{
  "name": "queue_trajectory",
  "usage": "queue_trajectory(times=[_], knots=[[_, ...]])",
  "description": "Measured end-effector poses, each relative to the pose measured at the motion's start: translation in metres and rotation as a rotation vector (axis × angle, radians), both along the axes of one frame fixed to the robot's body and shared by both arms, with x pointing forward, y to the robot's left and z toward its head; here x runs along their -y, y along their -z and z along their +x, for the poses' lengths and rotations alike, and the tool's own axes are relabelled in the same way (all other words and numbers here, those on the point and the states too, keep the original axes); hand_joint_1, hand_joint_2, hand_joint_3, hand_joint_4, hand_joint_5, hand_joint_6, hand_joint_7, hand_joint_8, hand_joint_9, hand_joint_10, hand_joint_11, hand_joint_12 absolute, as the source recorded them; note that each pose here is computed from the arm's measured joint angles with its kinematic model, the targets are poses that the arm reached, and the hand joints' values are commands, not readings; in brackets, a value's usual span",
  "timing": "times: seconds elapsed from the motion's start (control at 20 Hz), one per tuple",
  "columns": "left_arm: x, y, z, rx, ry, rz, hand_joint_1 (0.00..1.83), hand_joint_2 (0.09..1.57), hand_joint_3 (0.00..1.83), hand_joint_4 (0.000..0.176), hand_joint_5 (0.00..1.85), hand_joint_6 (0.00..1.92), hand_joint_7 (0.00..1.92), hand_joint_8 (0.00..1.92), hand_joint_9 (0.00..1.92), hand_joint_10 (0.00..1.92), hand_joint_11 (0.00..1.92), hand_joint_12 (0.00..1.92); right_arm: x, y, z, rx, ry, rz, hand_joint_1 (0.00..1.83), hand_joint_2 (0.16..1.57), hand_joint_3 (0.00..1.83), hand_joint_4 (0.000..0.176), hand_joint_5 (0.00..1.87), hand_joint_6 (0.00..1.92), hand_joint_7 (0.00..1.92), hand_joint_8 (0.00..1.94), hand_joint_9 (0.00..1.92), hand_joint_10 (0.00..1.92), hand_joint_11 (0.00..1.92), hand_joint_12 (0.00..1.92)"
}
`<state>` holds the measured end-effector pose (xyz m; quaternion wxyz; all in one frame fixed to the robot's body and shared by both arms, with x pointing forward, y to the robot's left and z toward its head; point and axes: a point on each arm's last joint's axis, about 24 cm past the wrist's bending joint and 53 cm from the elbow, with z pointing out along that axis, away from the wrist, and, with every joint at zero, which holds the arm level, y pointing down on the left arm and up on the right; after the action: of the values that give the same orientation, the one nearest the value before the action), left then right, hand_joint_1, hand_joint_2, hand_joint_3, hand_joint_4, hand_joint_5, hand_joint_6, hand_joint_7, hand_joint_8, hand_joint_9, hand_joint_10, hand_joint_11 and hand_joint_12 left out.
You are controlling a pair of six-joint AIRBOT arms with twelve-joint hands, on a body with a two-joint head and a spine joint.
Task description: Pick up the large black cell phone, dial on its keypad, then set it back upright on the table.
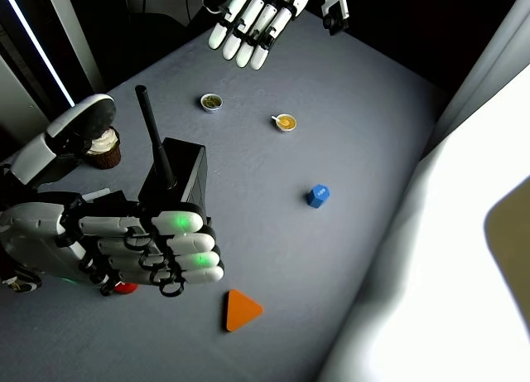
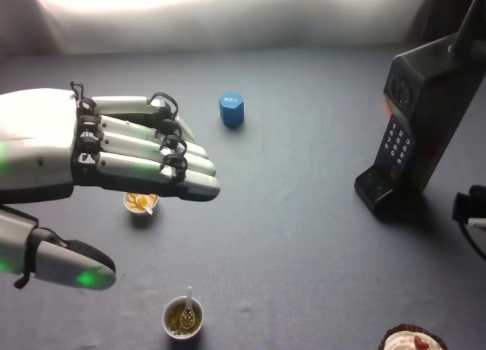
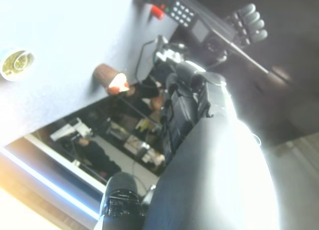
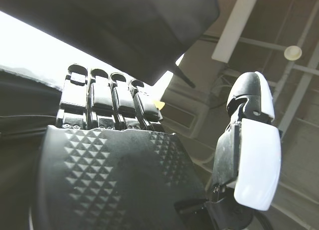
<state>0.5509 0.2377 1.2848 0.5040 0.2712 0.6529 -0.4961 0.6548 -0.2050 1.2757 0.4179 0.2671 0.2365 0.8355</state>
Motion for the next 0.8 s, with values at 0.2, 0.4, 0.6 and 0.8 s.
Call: queue_trajectory(times=[0.2,0.4,0.6,0.8], knots=[[-0.002,-0.002,0.002,0.001,-0.013,-0.003,0.06,1.27,0.00,0.002,0.28,0.00,0.35,0.00,0.37,0.00,0.04,0.89,0.006,-0.005,-0.003,-0.007,0.007,0.004,0.32,0.90,0.00,0.001,0.00,0.00,0.00,0.00,0.00,0.00,0.02,0.01],[-0.005,-0.004,0.002,0.005,-0.021,0.000,0.05,1.27,0.00,0.000,0.27,0.00,0.34,0.00,0.36,0.00,0.03,0.89,0.015,-0.016,-0.010,-0.007,0.012,0.004,0.21,0.93,0.01,0.000,0.00,0.00,0.00,0.00,0.00,0.00,0.00,0.00],[-0.005,-0.004,0.002,0.005,-0.021,0.000,0.04,1.28,0.00,0.000,0.27,0.00,0.36,0.00,0.38,0.01,0.04,0.90,0.021,-0.028,-0.021,-0.008,0.005,0.006,0.15,0.96,0.01,0.000,0.00,0.00,0.00,0.00,0.00,0.00,0.04,0.02],[-0.005,-0.004,0.002,0.005,-0.021,0.000,0.04,1.27,0.00,0.000,0.27,0.00,0.37,0.00,0.39,0.01,0.04,0.92,0.032,-0.042,-0.029,0.003,0.014,-0.011,0.18,0.96,0.01,0.000,0.00,0.00,0.00,0.00,0.00,0.00,0.06,0.03]])
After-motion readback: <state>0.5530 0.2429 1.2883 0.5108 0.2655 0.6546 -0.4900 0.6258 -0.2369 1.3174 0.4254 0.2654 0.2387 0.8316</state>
